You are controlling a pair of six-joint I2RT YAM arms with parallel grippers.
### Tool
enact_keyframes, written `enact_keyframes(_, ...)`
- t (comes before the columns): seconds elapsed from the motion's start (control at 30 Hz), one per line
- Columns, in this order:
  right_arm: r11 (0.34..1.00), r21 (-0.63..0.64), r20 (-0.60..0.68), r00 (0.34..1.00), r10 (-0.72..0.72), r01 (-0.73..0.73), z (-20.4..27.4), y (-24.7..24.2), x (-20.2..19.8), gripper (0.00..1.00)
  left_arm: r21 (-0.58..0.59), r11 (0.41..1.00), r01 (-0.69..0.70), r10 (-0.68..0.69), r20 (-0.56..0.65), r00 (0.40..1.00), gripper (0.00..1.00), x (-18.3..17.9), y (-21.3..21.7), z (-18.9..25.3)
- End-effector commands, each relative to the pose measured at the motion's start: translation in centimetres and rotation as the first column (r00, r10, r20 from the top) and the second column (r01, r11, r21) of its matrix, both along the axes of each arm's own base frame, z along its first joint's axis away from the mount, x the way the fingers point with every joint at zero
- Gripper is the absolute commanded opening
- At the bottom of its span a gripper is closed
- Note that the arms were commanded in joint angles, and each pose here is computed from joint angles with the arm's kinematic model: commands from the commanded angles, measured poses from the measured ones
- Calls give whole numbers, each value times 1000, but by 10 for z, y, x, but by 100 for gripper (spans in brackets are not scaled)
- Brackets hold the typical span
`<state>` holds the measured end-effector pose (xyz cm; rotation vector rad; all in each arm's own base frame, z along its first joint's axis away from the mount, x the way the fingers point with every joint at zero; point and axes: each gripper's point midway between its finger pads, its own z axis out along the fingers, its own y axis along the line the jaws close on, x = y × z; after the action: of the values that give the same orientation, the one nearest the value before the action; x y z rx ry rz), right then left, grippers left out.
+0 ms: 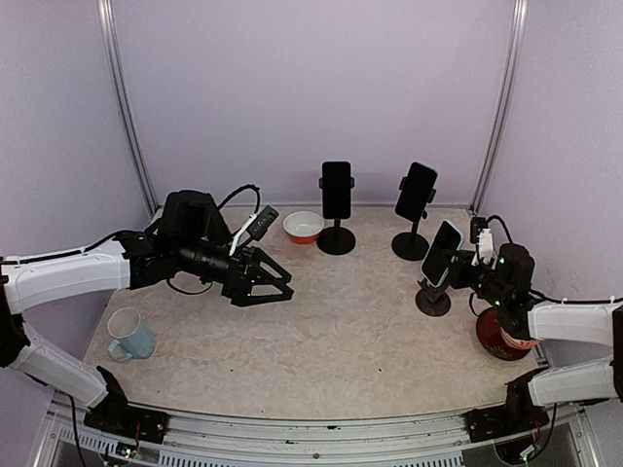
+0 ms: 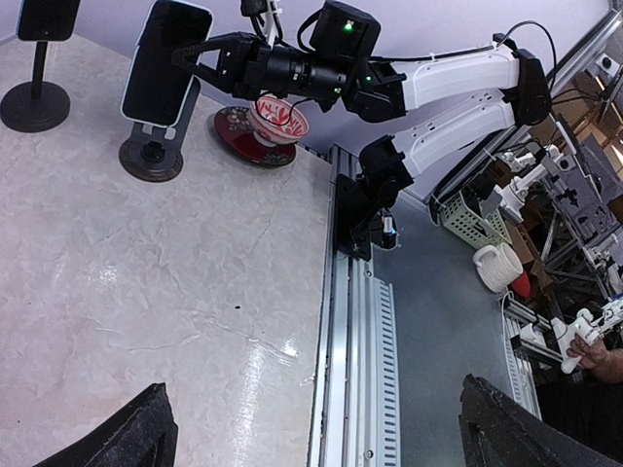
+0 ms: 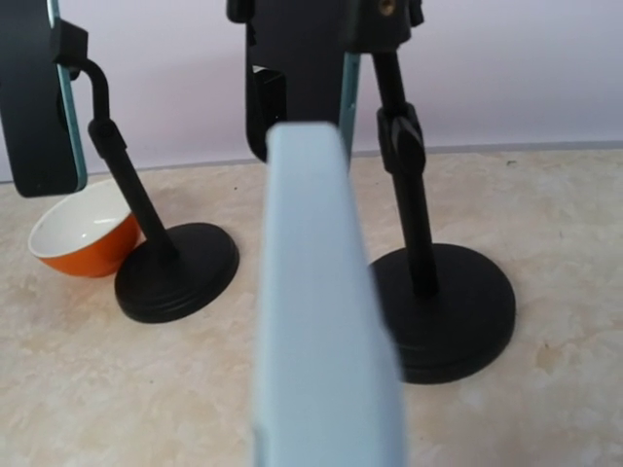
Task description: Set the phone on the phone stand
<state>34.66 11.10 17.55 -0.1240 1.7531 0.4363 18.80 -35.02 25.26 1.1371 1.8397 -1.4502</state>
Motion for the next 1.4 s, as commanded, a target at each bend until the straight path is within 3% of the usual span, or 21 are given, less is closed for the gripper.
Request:
enact_keyframes(0.0, 998, 53, 84, 996, -23, 19, 28, -3, -4, 0, -16, 1000, 14, -14, 22, 1000, 99, 4, -3, 3)
enact_keyframes(0.73, 997, 77, -12, 1000, -6, 7, -7, -3, -27, 0, -18, 999, 29, -29, 8, 1000, 99, 13, -10, -2)
enact_keyframes(1.37, 996, 86, 38, 999, -38, 34, -11, -8, -22, 0, -19, 1000, 22, -22, 7, 1000, 99, 6, -8, 1)
